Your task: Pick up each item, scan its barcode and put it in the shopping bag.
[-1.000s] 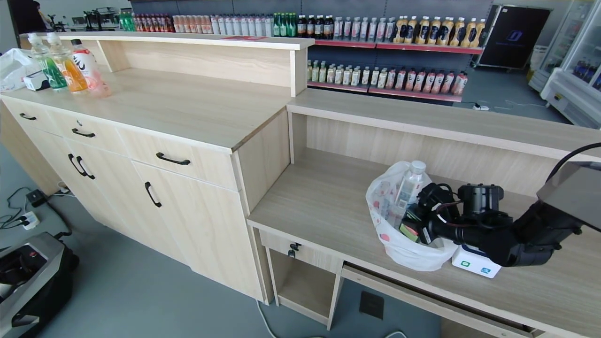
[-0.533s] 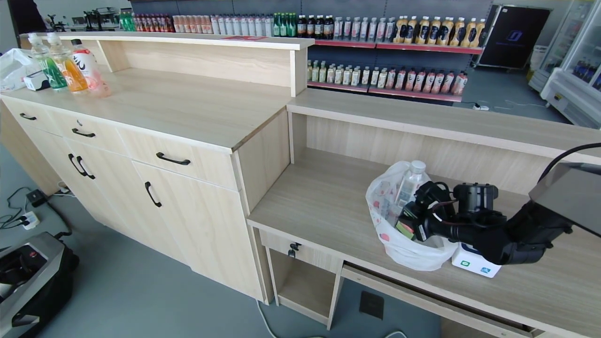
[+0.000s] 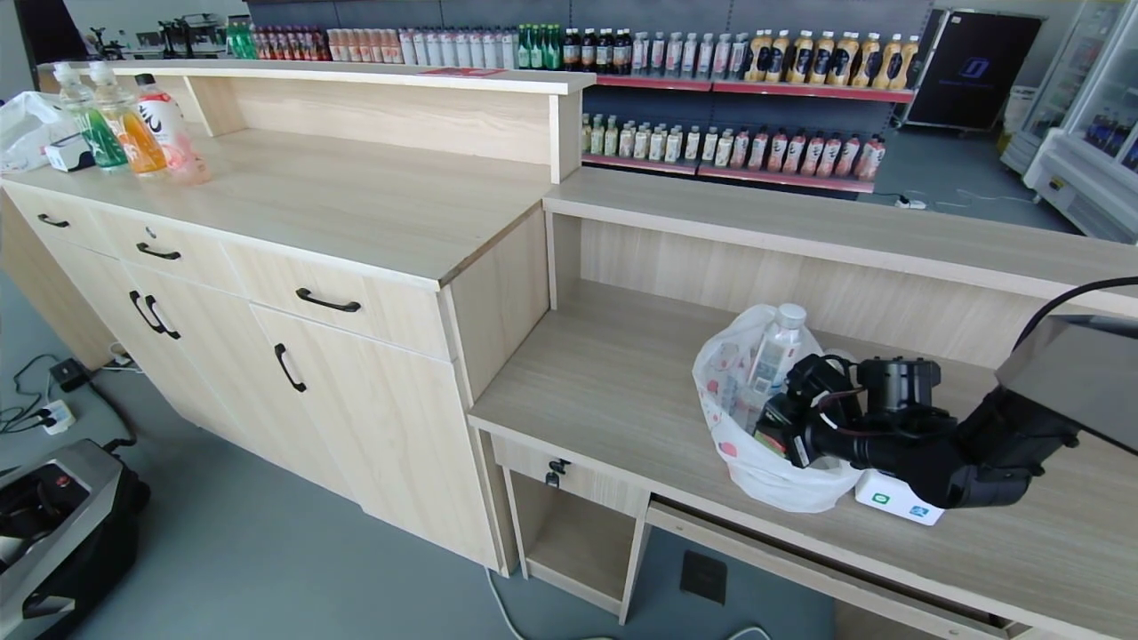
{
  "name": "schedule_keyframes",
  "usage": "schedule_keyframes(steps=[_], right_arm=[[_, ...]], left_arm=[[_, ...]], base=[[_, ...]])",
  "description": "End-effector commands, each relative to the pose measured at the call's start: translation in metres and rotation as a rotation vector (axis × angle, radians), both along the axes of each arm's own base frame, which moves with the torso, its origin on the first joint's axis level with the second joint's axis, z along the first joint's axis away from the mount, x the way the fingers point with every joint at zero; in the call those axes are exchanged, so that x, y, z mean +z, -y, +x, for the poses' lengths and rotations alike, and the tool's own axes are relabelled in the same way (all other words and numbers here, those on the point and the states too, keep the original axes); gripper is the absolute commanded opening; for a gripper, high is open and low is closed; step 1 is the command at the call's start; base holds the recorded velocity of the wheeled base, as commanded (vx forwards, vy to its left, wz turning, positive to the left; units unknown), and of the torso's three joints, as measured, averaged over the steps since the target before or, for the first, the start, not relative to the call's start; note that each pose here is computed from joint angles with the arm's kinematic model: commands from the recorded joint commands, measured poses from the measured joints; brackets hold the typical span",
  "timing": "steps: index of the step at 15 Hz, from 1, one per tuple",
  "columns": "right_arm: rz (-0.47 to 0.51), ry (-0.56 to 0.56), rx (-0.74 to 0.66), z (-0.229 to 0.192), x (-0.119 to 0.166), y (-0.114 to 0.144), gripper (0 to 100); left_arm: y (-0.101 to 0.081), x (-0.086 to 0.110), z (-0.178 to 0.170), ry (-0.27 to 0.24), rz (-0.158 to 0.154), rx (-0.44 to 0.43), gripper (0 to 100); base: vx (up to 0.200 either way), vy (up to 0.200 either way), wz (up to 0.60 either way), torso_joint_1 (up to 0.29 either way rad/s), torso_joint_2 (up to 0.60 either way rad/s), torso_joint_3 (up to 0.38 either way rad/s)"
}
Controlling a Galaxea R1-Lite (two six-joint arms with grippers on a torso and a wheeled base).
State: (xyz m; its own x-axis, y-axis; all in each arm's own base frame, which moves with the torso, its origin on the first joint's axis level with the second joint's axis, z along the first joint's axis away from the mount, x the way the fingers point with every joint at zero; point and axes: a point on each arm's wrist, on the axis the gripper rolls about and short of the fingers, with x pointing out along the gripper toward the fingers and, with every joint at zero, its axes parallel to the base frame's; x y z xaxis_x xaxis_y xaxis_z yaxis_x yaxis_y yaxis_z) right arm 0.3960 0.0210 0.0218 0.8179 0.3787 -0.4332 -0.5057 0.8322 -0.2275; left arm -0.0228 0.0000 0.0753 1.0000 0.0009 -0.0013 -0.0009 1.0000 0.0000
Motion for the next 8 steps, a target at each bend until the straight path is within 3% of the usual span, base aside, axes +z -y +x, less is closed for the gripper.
schedule_keyframes(steps=[1,7,8], right_arm=[[-0.001,-0.020,-0.007,-0.0014,-0.0064,0.0028,0],[-0.001,-0.033,-0.019,-0.0030,-0.0099,0.0076,0],[-0.001,-0.033,-0.021,-0.0030,-0.0099,0.0082,100]], left_arm=[[0.0000,0.0000,0.0001,-0.002,0.000,0.001,100],[0.0000,0.0000,0.0001,-0.002,0.000,0.001,100],[0.0000,0.0000,0.0001,-0.002,0.000,0.002,100]], base=[[0.000,0.000,0.00,0.000,0.00,0.000],[0.000,0.000,0.00,0.000,0.00,0.000],[0.000,0.000,0.00,0.000,0.00,0.000]])
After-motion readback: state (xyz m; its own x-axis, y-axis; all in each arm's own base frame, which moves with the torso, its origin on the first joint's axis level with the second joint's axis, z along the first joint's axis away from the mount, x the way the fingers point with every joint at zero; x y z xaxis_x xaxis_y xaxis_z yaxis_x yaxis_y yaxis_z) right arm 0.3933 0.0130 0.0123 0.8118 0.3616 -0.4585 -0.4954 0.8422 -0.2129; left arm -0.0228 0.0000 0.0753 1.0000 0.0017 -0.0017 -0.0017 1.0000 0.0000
